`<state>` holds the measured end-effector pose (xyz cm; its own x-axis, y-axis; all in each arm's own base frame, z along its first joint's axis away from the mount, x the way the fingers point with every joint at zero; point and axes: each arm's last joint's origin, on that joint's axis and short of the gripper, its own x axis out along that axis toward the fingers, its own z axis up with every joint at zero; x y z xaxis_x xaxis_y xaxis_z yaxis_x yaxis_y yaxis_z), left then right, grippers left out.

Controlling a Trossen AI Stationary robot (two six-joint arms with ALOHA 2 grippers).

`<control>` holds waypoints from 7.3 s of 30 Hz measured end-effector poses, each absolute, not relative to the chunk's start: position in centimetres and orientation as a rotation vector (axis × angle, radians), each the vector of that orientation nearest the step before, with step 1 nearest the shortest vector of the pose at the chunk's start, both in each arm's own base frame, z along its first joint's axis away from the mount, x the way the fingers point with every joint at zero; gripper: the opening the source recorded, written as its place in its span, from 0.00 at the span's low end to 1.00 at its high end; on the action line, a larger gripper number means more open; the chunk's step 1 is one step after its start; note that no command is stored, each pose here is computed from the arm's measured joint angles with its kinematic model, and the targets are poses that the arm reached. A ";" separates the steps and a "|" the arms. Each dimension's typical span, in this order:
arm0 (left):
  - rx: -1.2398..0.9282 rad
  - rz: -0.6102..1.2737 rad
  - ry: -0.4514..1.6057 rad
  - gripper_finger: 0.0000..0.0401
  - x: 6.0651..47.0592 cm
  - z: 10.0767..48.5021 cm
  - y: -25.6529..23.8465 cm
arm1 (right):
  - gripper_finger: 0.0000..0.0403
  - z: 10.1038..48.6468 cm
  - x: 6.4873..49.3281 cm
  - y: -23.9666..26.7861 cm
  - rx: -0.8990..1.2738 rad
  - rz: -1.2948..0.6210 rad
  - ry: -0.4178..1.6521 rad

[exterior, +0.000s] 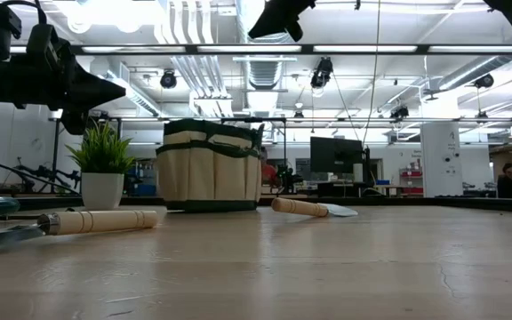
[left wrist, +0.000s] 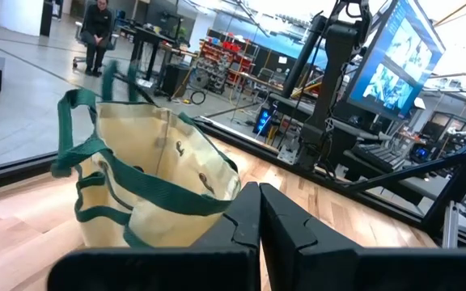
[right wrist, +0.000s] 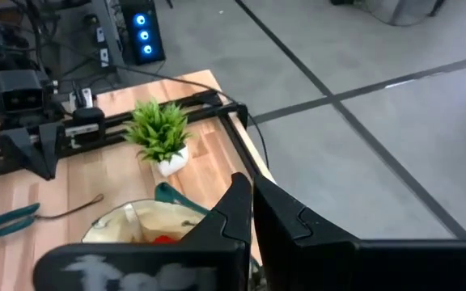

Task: Pick & Place Garden tools in Gardening bag
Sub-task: Put the right green shear scissor into the green gardening bag, then put the green shear scissor into the green gardening bag

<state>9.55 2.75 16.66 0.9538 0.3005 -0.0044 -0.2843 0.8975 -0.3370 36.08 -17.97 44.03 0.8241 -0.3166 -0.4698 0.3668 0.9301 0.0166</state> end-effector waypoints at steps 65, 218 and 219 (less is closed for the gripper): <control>-0.342 0.304 -0.049 0.01 9.5 16.7 2.8 | 0.02 28.2 33.6 -25.1 0.548 -0.451 0.722; -1.112 0.804 0.404 0.61 11.9 30.7 3.7 | 0.02 26.1 17.6 -1.3 0.346 0.066 0.135; -1.113 0.805 0.440 0.61 12.3 30.6 3.7 | 0.02 25.7 17.4 -1.2 0.353 0.068 0.137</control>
<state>12.30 3.71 30.59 0.6474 0.3479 -0.6781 -0.7587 0.2096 -0.6168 17.43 -1.25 25.69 0.9884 0.0903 -0.1218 -0.0426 0.9363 0.3486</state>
